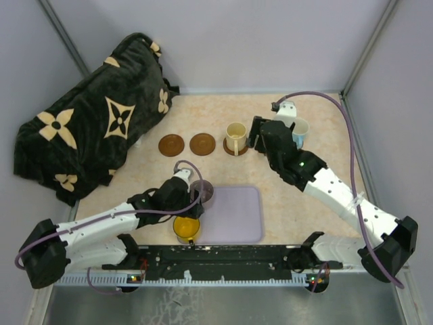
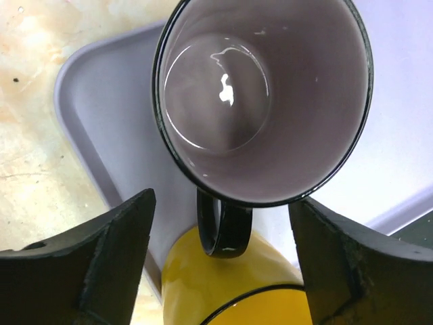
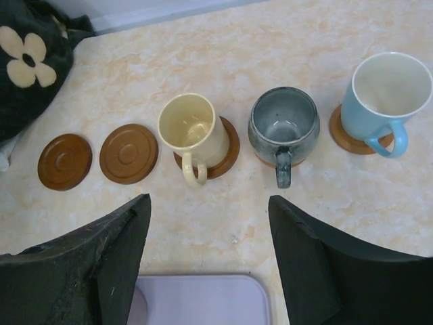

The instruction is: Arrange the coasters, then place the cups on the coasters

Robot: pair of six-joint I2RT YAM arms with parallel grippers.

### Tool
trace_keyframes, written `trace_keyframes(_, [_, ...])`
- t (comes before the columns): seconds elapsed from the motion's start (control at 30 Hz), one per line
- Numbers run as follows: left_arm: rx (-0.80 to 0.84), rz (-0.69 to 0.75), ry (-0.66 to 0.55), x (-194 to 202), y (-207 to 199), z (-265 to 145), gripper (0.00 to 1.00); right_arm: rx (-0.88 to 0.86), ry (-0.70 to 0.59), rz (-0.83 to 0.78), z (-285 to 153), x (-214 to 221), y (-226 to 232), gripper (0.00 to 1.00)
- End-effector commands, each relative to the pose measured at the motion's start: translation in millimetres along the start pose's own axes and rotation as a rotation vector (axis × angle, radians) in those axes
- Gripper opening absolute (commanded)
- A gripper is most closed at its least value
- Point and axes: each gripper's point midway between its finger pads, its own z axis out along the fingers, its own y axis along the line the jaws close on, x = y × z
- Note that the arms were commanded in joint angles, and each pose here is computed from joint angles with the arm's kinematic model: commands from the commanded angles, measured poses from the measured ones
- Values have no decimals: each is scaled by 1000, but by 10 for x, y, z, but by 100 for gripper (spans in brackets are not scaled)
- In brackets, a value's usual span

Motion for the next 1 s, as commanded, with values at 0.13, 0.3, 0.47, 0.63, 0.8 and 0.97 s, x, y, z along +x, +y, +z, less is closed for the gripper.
trace_keyframes(0.13, [10, 11, 11, -49, -97, 108, 55, -28, -19, 53, -159, 6, 8, 71])
trace_keyframes(0.3, [11, 17, 7, -84, -117, 134, 16, -29, 3, 56, -203, 137, -19, 71])
trace_keyframes(0.47, [6, 31, -22, -208, -147, 102, 8, -23, 34, 65, -231, 304, -70, 71])
trace_keyframes(0.63, [-30, 43, -62, -361, -153, 32, 8, 1, 72, 46, -252, 545, -200, 69])
trace_keyframes(0.8, [-54, 51, -141, -636, -188, -79, 4, 45, 138, 36, -278, 897, -407, 66])
trace_keyframes(0.97, [-86, 70, -218, -958, -242, -144, 1, 78, 199, 54, -343, 1254, -614, 62])
